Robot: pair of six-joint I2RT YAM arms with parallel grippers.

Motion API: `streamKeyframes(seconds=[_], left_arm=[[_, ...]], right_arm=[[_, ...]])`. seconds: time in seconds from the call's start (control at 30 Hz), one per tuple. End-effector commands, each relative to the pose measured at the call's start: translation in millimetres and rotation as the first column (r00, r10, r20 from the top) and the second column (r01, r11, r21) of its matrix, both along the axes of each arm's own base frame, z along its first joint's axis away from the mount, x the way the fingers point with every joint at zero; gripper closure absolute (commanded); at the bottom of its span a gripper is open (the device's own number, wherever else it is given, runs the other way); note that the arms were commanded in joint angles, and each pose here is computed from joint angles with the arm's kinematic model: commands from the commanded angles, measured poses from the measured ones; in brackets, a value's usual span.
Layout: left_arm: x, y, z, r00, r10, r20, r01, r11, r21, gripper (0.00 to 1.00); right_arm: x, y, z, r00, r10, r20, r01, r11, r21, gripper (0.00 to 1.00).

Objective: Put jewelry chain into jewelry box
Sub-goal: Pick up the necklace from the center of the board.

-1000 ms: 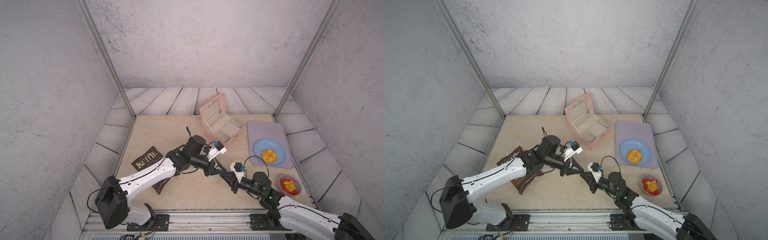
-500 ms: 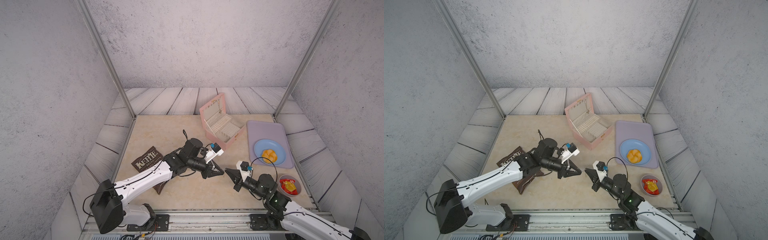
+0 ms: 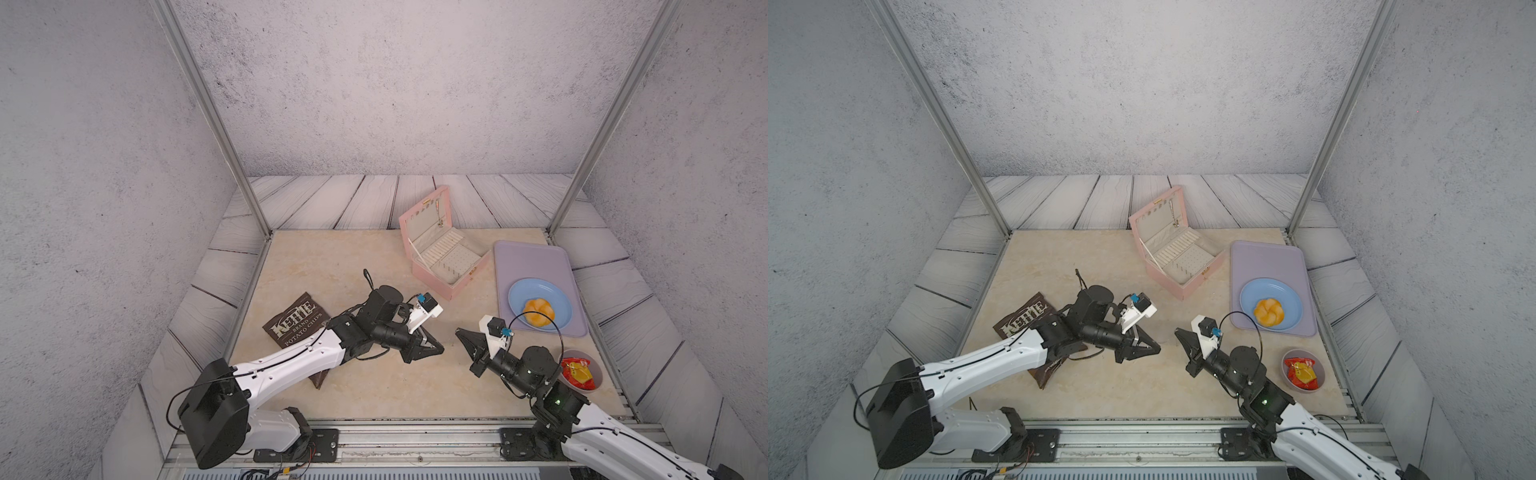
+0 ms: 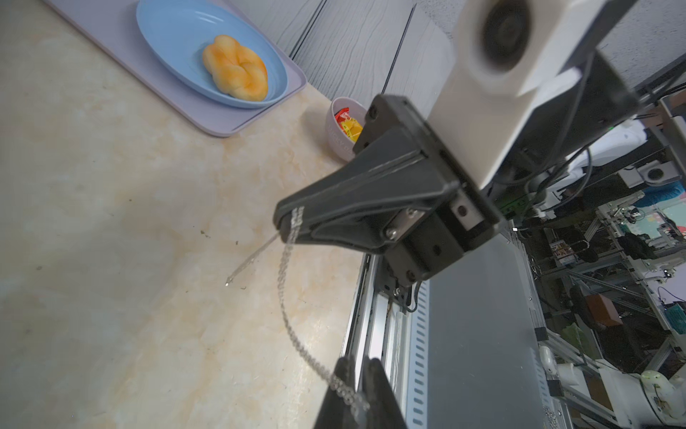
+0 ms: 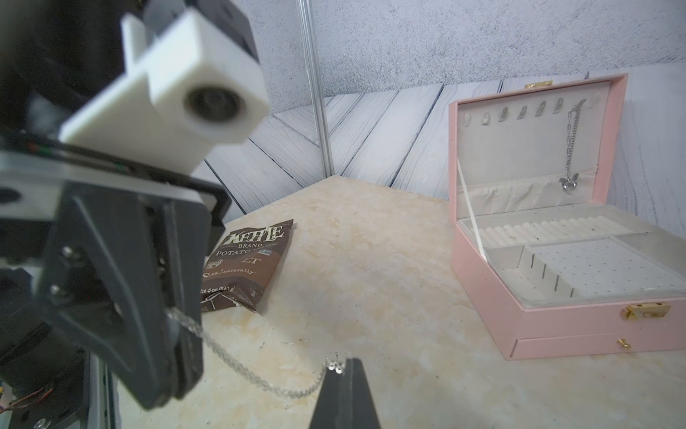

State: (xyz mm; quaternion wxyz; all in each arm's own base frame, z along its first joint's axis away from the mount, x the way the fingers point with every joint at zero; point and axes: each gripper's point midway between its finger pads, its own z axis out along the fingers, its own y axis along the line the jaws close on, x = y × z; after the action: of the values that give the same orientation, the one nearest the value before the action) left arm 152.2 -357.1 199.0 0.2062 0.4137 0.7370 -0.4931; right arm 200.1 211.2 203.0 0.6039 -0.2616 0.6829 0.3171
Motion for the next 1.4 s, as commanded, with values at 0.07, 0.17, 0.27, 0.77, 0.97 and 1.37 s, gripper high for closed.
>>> streamKeyframes(seconds=[0.07,0.17,0.27,0.77,0.97,1.37], left_arm=[[10,-10,-15,1.000,0.015,0.009,-0.015,1.000,-0.010,1.00],[13,-12,-24,1.000,0.021,0.008,-0.021,1.000,-0.002,1.00],[17,-16,-36,1.000,0.026,0.002,-0.026,1.000,0.001,1.00],[45,-34,-112,0.997,0.078,-0.013,-0.077,0.993,0.095,0.78],[50,-27,-129,0.994,0.110,-0.013,-0.107,0.985,0.137,0.53],[110,-4,-87,0.921,0.381,0.077,-0.389,0.907,0.159,0.25]], right_arm=[[7,-5,15,0.998,-0.048,0.046,0.049,0.999,-0.018,1.00],[10,-6,15,0.996,-0.059,0.067,0.061,0.998,-0.029,1.00],[11,-5,16,0.994,-0.058,0.090,0.062,0.997,-0.043,1.00],[31,-3,-26,0.994,-0.106,0.021,0.108,0.963,-0.247,1.00],[39,-6,-50,0.988,-0.151,-0.038,0.130,0.934,-0.333,1.00],[51,-31,-62,0.955,-0.295,-0.026,0.257,0.870,-0.421,1.00]])
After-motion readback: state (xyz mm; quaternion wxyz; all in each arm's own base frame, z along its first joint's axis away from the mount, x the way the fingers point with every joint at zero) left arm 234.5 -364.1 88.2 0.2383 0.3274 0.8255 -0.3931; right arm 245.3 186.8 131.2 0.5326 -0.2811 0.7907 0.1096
